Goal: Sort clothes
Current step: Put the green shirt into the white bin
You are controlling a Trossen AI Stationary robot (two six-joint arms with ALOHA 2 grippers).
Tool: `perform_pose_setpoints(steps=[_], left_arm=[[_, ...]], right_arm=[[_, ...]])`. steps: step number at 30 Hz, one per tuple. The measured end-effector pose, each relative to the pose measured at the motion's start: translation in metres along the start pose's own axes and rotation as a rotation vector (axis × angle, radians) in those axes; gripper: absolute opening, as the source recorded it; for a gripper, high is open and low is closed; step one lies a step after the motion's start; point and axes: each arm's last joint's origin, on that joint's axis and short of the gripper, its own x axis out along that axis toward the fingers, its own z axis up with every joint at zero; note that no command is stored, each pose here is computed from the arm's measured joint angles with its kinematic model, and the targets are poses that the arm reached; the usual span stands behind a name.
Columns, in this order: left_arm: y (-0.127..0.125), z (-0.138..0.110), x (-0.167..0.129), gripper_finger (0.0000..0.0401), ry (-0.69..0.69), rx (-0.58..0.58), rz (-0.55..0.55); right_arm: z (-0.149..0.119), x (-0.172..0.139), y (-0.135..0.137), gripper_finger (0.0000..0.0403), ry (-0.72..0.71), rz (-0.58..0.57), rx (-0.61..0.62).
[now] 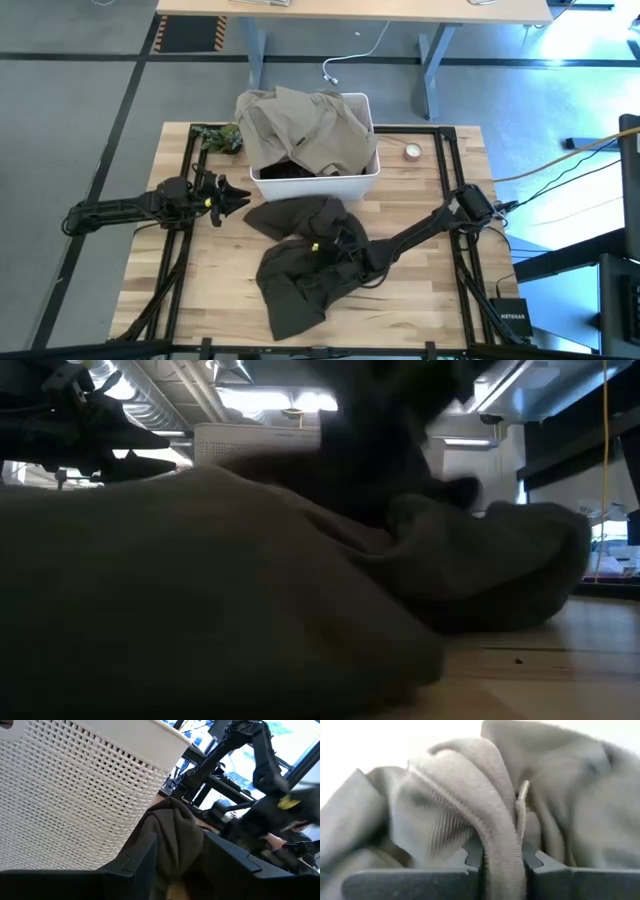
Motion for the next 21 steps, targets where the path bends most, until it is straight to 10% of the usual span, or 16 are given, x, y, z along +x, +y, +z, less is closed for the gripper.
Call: perform_pose_setpoints(steps=[13, 21], left_arm=[[0.0, 0.0, 0.0, 0.0157, 0.0, 0.0, 0.0], [0.0, 0.0, 0.0, 0.0157, 0.0, 0.0, 0.0]], right_arm=[[0.148, -0.093, 0.02, 0.0053, -0.403, -0.156, -0.229], [0.249, -0.16, -0.025, 0.0053, -0.597, -0.373, -0.219]])
